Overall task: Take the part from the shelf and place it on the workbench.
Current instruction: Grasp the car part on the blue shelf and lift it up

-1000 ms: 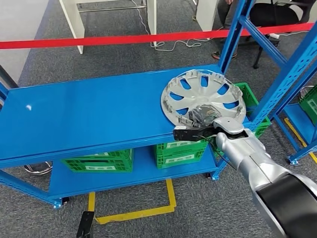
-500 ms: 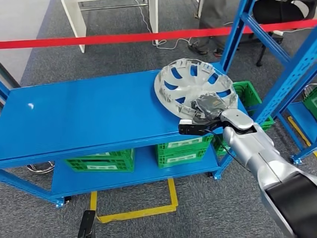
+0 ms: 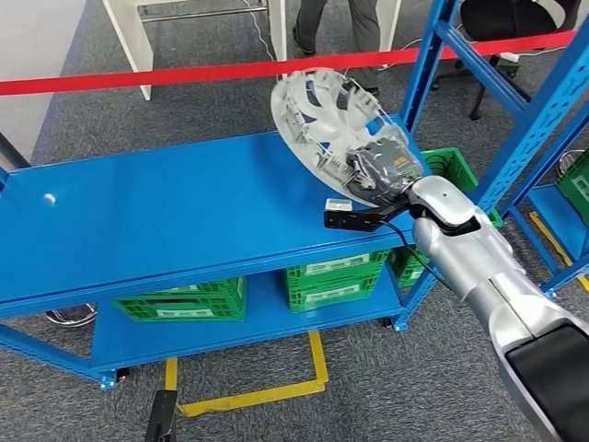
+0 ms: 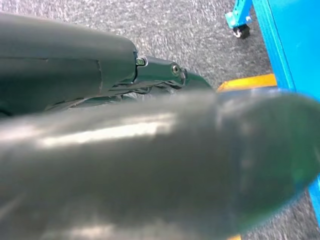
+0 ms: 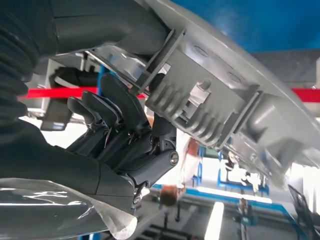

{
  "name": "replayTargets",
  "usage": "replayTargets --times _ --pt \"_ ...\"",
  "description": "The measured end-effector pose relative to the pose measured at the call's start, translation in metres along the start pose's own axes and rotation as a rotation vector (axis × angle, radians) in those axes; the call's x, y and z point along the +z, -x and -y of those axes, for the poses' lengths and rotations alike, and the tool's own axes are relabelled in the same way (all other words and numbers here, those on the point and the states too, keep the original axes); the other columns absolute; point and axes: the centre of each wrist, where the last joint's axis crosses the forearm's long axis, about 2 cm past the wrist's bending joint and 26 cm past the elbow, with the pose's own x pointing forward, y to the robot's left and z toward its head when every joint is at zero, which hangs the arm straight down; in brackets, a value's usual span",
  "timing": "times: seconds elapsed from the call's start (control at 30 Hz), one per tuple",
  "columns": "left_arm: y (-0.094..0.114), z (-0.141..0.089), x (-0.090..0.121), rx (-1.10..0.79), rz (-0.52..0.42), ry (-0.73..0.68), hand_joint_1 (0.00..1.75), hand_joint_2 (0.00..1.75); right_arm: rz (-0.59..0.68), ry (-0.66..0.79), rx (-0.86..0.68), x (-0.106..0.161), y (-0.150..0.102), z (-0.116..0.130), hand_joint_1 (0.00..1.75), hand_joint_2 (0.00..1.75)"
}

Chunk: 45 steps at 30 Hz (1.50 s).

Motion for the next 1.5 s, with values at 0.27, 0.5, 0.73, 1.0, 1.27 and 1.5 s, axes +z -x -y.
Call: replayTargets --times 0.27,0.5,0.73,1.0,1.27,1.5 --pt "0.000 0.002 0.001 0.010 -0.063 0.035 0.00 0.00 -0.002 0.159 -0.053 0.009 -0.005 0.002 1.75 1.75" --pt "-0.001 0.001 -0.001 -0.002 -0.083 0.055 0.00 0.00 -0.003 0.251 -0.108 0.011 -0.012 0.010 1.75 1.75" --pt "0.000 0.000 0.000 -0.009 -0.080 0.047 0.00 0.00 0.012 0.280 -0.120 0.013 -0.017 0.012 1.75 1.75" --pt "0.001 -0.003 0.000 -0.023 -0.067 0.014 0.00 0.00 0.096 0.429 -0.063 0.025 -0.044 0.027 1.75 1.75" --pt "0.000 -0.002 -0.001 -0.026 -0.064 0.002 0.00 0.00 0.138 0.458 -0.050 0.029 -0.053 0.031 1.75 1.75" --pt "-0.001 -0.001 -0.001 -0.024 -0.049 0.003 0.00 0.00 0.171 0.479 -0.002 0.031 -0.057 0.034 1.75 1.75"
